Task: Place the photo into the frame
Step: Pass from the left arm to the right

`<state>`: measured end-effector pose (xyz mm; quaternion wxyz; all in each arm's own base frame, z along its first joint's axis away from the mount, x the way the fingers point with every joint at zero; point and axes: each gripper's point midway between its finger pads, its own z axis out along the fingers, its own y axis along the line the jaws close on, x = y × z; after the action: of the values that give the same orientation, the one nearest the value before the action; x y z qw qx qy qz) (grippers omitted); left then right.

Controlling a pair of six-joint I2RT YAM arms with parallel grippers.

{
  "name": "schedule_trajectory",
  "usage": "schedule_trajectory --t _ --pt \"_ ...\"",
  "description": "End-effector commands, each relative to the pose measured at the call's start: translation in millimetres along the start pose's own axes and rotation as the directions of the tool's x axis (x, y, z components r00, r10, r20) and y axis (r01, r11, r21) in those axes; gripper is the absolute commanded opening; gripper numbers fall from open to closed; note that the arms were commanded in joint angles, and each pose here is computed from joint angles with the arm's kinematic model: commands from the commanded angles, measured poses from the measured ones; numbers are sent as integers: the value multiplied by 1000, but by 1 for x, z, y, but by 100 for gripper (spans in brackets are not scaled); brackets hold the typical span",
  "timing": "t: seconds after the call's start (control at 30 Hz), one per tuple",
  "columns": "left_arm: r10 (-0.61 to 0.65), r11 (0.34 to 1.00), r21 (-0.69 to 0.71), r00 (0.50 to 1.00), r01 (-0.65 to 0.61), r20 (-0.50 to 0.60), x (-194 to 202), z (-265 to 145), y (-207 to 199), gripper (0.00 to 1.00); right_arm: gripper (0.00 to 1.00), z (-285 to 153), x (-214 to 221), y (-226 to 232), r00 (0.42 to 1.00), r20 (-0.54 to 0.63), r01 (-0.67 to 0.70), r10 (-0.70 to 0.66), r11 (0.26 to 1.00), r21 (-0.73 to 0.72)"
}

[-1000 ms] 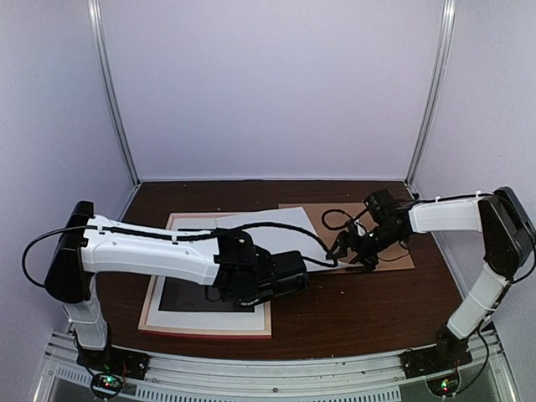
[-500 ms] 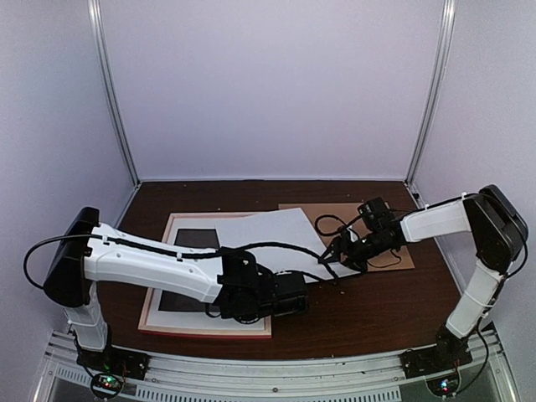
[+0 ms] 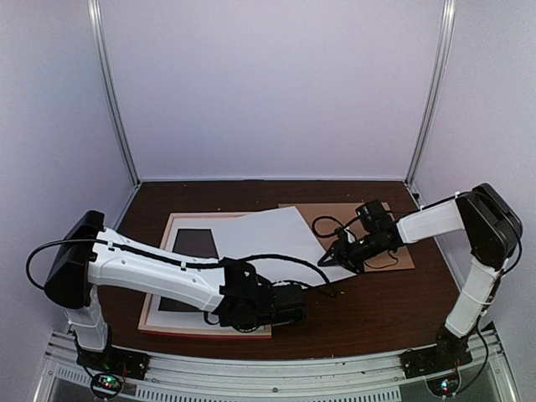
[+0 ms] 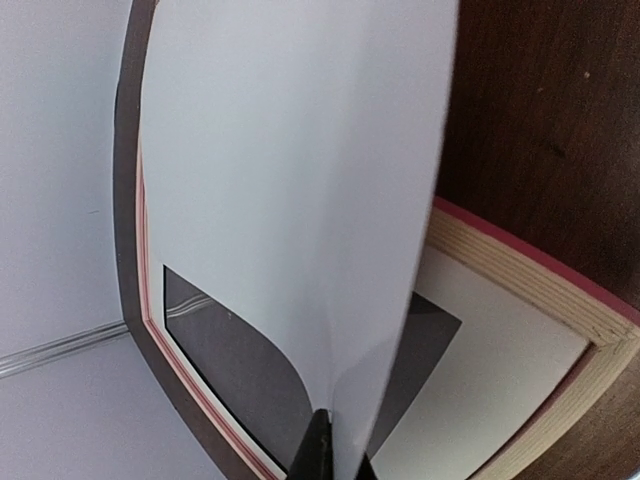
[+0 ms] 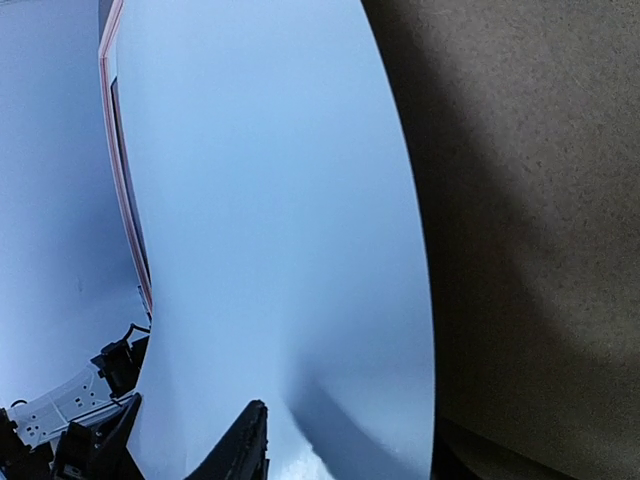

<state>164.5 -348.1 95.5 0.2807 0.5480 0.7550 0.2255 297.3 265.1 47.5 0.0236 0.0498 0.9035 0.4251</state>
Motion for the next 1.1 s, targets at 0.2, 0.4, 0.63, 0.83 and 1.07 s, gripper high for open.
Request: schedule_trajectory --t 0.2,0.4,0.63,0.83,1.07 --pt "-14 1000 23 1000 14 -12 8 5 -10 5 34 1 -7 11 997 -6 71 -71 997 -7" --pt "-16 1000 22 1000 16 -15 10 6 -11 6 26 2 -9 15 996 -12 85 -85 996 -18" --pt "-11 999 37 1000 12 -20 12 7 -13 10 17 0 -11 18 995 -18 101 -101 995 -20" --pt "13 995 100 1000 -12 -14 14 6 -24 29 0 -4 -14 24 992 -13 126 -126 992 -16" --pt "119 969 217 993 -117 4 23 0 -40 63 0 -11 -19 30 989 5 145 -145 989 0"
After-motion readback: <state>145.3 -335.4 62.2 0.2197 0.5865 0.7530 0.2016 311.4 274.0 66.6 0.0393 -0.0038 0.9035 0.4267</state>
